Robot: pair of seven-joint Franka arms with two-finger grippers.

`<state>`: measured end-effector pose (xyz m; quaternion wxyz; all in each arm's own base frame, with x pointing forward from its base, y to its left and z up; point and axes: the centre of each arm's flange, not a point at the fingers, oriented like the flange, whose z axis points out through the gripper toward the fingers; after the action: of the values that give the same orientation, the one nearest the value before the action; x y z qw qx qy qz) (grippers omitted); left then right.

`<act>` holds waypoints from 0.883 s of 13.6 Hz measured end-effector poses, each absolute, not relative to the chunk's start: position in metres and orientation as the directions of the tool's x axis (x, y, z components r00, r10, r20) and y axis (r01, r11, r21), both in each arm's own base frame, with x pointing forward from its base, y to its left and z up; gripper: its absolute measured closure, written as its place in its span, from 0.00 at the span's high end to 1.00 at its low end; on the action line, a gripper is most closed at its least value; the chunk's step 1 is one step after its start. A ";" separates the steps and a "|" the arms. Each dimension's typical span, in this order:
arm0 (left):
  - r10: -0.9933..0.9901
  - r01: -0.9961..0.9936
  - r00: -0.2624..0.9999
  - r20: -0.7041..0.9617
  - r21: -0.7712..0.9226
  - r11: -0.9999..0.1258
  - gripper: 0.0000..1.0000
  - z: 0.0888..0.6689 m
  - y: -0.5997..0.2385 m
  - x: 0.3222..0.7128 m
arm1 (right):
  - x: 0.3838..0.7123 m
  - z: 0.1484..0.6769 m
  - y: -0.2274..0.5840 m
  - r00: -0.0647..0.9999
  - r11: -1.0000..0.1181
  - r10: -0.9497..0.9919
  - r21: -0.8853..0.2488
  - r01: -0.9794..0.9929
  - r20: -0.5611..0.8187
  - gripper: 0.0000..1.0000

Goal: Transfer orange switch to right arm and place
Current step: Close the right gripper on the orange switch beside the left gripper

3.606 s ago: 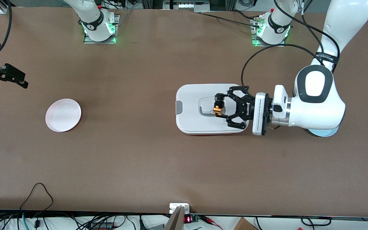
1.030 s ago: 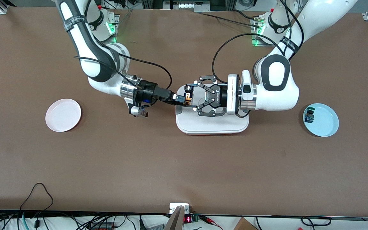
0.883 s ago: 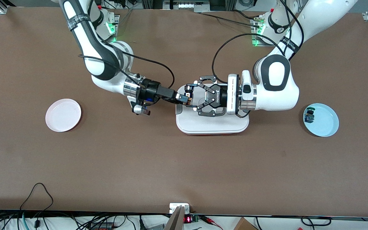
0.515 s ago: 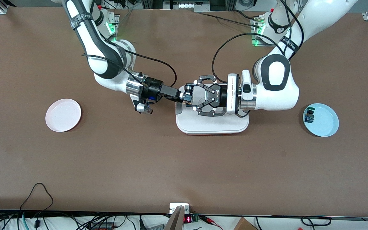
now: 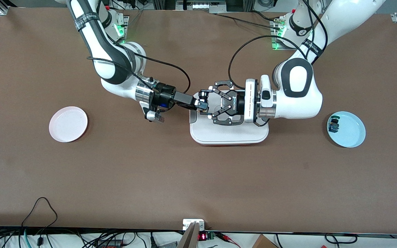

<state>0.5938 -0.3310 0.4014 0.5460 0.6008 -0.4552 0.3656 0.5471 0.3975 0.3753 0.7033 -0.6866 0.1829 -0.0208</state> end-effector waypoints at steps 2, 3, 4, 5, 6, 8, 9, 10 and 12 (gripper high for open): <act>-0.148 -0.946 0.318 0.936 0.323 0.011 0.72 0.401 -0.331 0.594 | 0.547 0.375 0.397 0.932 0.056 -0.281 -0.973 -0.222 -0.229 0.61; -0.148 -0.946 0.318 0.936 0.323 0.011 0.72 0.401 -0.331 0.594 | 0.547 0.375 0.397 0.932 0.056 -0.281 -0.973 -0.222 -0.229 0.52; -0.148 -0.946 0.318 0.936 0.323 0.011 0.72 0.401 -0.331 0.594 | 0.547 0.375 0.397 0.932 0.056 -0.281 -0.973 -0.222 -0.229 0.52; -0.146 -0.947 0.316 0.938 0.321 0.011 0.72 0.402 -0.331 0.594 | 0.547 0.375 0.397 0.931 0.057 -0.282 -0.972 -0.226 -0.233 0.42; -0.146 -0.948 0.312 0.939 0.317 0.011 0.72 0.402 -0.331 0.594 | 0.547 0.375 0.397 0.930 0.059 -0.282 -0.972 -0.228 -0.235 0.41; -0.145 -0.949 0.311 0.939 0.316 0.012 0.72 0.402 -0.331 0.594 | 0.547 0.375 0.397 0.930 0.059 -0.282 -0.972 -0.228 -0.235 0.41; -0.145 -0.949 0.311 0.939 0.316 0.012 0.72 0.402 -0.331 0.594 | 0.547 0.375 0.397 0.930 0.059 -0.282 -0.972 -0.228 -0.235 0.41; -0.145 -0.949 0.311 0.939 0.316 0.012 0.72 0.402 -0.331 0.594 | 0.547 0.375 0.397 0.930 0.059 -0.282 -0.972 -0.228 -0.235 0.41; -0.145 -0.949 0.310 0.940 0.315 0.012 0.72 0.403 -0.331 0.594 | 0.547 0.375 0.397 0.930 0.059 -0.282 -0.972 -0.227 -0.235 0.41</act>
<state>0.5938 -0.3313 0.4027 0.5451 0.5984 -0.4570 0.3687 0.5468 0.3974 0.3752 0.7037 -0.6855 0.1858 -0.0196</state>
